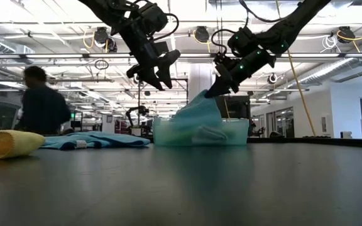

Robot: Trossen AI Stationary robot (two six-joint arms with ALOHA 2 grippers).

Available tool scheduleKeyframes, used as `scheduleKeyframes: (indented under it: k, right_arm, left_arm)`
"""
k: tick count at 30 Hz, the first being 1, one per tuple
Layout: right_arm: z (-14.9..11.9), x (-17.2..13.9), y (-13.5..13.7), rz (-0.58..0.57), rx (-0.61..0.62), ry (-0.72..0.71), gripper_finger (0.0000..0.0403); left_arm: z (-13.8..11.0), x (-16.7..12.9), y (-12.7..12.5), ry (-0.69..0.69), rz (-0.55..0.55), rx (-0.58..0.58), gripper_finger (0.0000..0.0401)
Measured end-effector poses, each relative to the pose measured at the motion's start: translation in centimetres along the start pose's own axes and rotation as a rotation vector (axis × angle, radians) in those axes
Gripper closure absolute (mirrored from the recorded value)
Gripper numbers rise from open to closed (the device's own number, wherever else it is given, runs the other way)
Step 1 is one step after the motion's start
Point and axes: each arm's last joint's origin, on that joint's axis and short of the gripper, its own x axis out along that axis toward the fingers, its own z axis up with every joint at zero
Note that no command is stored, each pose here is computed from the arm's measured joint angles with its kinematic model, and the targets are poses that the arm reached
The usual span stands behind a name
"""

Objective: Fold microfiber towels
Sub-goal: Put the blue microfiber towel into the blue bin

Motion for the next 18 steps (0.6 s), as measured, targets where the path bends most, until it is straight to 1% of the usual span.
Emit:
scheduleKeyframes:
  k: [5, 6, 9, 14, 16, 18]
  right_arm:
    - [-0.7, 0.0, 0.3, 0.015, 0.024, 0.073, 0.0358]
    - [-0.9, 0.0, 0.4, 0.002, 0.028, 0.095, 0.0348]
    - [-1.2, 0.0, 0.4, -0.08, 0.018, 0.146, 0.0314]
    - [-0.9, 0.0, 0.0, -0.268, -0.038, 0.148, 0.0259]
    - [-0.7, -0.1, -0.1, -0.301, -0.022, 0.128, 0.0245]
    - [-0.4, -0.5, 0.0, -0.285, 0.022, 0.112, 0.0237]
  left_arm:
    - [0.0, 0.0, 0.0, 0.0, 0.0, -0.002, 0.0217]
    - [0.0, 0.0, 0.0, 0.0, 0.0, -0.002, 0.0217]
    - [0.0, 0.0, 0.0, 0.002, -0.007, -0.002, 0.0217]
    - [0.0, 0.0, 0.0, 0.003, -0.007, -0.002, 0.0217]
    - [0.0, 0.0, 0.0, 0.003, -0.007, -0.002, 0.0217]
    - [0.0, 0.0, -0.1, 0.003, -0.01, 0.001, 0.0217]
